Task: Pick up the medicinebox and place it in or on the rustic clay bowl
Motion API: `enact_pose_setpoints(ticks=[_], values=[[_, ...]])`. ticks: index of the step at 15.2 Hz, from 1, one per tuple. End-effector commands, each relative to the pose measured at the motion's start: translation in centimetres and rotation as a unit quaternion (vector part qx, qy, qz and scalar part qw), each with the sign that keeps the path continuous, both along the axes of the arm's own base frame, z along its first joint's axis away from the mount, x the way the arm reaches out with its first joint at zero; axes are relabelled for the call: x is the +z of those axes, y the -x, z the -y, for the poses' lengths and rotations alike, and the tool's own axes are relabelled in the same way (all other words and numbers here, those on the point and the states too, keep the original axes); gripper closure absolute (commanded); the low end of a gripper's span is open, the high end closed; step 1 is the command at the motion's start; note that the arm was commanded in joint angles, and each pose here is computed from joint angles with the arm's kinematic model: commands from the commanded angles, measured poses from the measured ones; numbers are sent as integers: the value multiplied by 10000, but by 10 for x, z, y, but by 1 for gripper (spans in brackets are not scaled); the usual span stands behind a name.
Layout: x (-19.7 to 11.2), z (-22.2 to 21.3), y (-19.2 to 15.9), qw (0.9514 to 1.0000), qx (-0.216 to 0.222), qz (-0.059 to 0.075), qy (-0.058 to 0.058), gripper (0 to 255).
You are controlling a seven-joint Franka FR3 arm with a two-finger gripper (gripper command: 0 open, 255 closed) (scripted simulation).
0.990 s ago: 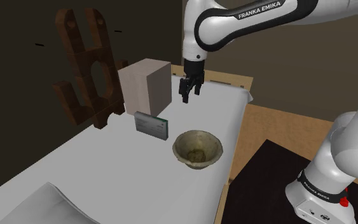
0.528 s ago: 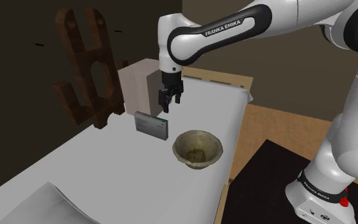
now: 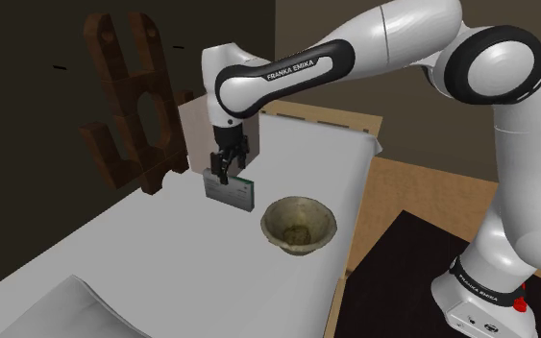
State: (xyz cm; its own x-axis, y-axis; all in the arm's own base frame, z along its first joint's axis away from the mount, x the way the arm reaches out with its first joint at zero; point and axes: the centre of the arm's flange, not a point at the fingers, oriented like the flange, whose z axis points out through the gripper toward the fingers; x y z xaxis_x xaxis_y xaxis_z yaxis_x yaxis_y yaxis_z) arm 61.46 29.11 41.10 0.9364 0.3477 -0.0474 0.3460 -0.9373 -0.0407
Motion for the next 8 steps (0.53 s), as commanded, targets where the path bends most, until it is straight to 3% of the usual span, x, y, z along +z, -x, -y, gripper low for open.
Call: enact_pose_setpoints(ticks=[1,8], values=[[-12,-3,-2,10000,14,0,0,0],[-36,-4,-1,10000,14,0,0,0]])
